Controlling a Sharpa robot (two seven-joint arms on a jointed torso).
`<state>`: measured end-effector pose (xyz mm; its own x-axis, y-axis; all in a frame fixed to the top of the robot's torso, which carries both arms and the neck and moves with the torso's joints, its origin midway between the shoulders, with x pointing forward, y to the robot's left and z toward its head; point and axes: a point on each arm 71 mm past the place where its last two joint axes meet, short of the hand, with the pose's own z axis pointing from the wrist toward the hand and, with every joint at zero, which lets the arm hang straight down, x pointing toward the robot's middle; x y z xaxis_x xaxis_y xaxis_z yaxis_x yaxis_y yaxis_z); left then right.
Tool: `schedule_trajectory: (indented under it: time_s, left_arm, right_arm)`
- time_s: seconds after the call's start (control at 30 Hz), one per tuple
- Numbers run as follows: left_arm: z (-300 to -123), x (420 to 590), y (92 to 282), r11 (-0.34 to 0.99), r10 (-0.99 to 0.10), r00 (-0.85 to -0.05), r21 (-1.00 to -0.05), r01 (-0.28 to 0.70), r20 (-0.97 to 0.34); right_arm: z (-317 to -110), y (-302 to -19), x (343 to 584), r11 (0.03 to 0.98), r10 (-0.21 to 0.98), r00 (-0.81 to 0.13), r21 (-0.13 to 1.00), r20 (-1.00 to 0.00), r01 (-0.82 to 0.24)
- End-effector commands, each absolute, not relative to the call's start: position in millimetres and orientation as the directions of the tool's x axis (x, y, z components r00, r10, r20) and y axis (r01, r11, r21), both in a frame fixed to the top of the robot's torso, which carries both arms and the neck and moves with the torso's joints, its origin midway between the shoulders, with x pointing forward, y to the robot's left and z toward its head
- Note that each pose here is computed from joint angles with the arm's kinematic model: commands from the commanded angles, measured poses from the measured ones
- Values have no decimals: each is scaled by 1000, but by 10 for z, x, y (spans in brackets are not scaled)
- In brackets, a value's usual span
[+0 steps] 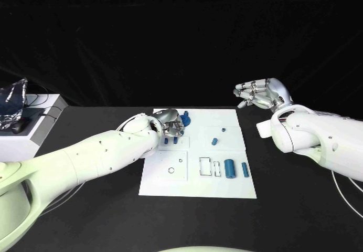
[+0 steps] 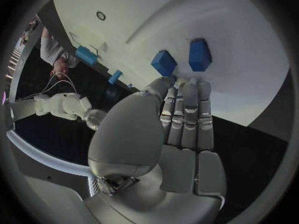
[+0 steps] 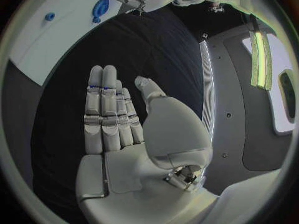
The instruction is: Assemble the parts on the task board
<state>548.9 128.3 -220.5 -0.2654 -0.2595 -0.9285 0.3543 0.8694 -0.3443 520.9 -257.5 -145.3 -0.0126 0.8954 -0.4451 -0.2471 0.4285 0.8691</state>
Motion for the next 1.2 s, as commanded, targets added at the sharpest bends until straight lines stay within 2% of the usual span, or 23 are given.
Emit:
schedule_trajectory:
  time_s: [0.03, 0.67, 1.2]
  left_arm:
    - [-2239, 5466, 1242, 860, -262, -294, -360, 361, -919]
    - [-2252, 5434, 1202, 854, -255, -323, -369, 366, -911]
    - [-2250, 5451, 1231, 862, -262, -307, -365, 351, -915]
  right_arm:
    - [-1448, -2560, 5204, 424, 896, -22, 868, -444, -260]
    - [-1451, -2562, 5205, 423, 896, -25, 869, -444, -257]
    - [-1453, -2562, 5206, 423, 895, -27, 869, -444, -256]
